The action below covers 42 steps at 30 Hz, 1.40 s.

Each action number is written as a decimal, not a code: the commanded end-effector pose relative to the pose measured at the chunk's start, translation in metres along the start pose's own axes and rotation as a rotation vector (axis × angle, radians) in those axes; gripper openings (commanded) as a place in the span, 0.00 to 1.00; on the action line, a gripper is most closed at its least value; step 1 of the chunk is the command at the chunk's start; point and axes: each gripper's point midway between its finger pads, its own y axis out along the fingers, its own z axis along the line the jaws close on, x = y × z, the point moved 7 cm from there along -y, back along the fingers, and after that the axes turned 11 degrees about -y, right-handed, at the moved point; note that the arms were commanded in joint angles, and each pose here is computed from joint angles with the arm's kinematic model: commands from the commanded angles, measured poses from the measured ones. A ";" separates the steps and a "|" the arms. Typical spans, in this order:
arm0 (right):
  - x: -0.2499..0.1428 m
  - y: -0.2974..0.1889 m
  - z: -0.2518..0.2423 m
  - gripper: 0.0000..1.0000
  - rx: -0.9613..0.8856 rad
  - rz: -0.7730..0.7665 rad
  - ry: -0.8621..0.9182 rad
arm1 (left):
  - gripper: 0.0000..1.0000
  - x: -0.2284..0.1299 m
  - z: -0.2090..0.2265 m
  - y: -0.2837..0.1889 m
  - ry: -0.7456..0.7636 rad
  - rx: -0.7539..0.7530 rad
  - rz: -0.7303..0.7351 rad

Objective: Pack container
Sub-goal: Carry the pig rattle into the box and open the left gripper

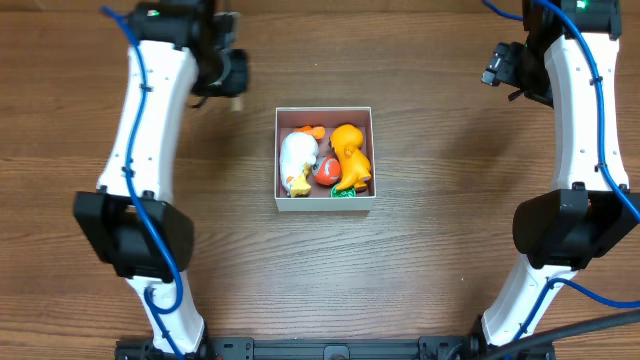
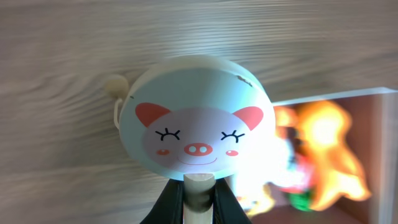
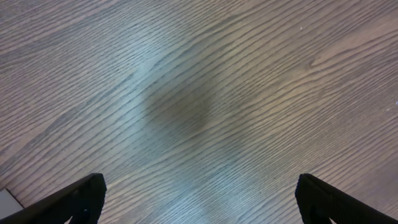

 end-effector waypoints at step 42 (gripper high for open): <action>0.003 -0.008 -0.004 1.00 -0.004 -0.031 0.012 | 0.04 -0.153 -0.058 0.111 0.332 0.243 0.422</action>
